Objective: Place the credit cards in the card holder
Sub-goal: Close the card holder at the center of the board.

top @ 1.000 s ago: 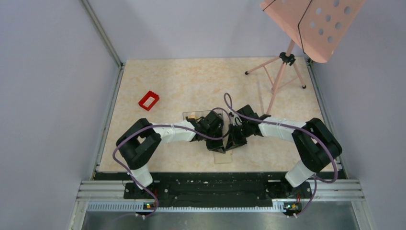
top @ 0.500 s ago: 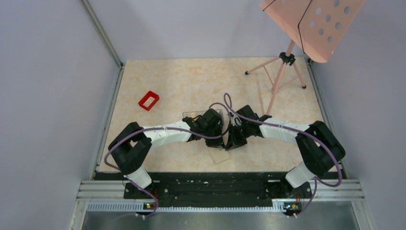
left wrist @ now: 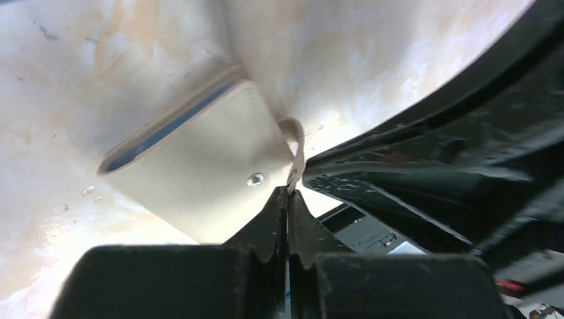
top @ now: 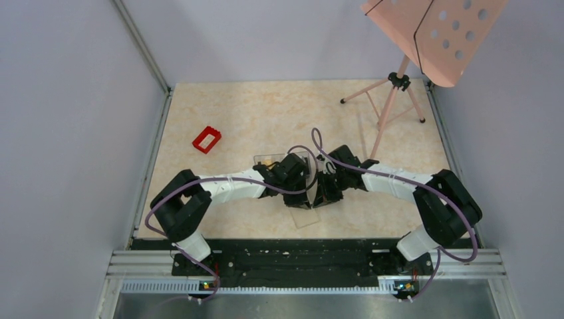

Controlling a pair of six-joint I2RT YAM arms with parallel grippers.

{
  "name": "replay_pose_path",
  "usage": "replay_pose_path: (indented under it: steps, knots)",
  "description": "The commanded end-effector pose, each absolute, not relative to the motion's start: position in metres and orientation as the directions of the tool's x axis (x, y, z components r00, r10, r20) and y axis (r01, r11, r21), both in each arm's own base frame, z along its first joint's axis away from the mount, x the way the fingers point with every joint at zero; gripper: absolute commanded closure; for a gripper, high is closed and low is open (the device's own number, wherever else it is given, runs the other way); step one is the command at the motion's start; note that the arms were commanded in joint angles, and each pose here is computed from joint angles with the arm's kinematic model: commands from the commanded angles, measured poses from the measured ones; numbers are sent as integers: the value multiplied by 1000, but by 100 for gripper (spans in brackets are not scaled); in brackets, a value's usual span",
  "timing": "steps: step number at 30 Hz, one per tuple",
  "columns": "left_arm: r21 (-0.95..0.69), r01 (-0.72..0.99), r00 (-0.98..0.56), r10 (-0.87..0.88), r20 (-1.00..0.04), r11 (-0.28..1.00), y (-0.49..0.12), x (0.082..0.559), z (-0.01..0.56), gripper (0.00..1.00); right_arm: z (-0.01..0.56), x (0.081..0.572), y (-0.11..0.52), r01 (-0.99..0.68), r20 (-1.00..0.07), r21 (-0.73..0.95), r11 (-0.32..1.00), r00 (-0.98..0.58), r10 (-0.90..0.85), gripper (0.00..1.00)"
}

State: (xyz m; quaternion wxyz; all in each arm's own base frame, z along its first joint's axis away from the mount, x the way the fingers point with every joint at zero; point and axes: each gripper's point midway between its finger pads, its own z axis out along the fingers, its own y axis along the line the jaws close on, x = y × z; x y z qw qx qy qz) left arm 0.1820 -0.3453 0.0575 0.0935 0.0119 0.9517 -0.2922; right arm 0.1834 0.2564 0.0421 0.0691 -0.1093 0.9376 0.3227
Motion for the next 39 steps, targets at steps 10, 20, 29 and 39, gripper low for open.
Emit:
replay_pose_path:
  steps: [10, 20, 29, 39]
  knots:
    - [-561, 23, -982, -87, -169, 828, -326, 166, 54, 100, 81, 201, 287, -349, -323, 664, 661, -931, -168, 100]
    - [-544, 22, -983, -81, -165, 839, -323, 165, 47, 100, 65, 190, 290, -311, -262, 702, 640, -949, -173, 100]
    - [-499, 2, -986, -82, -145, 866, -317, 164, 30, 100, 47, 177, 286, -277, -204, 706, 652, -961, -187, 100]
    - [-467, -12, -988, -82, -130, 884, -313, 166, 14, 100, 35, 168, 285, -275, -179, 697, 662, -961, -210, 100]
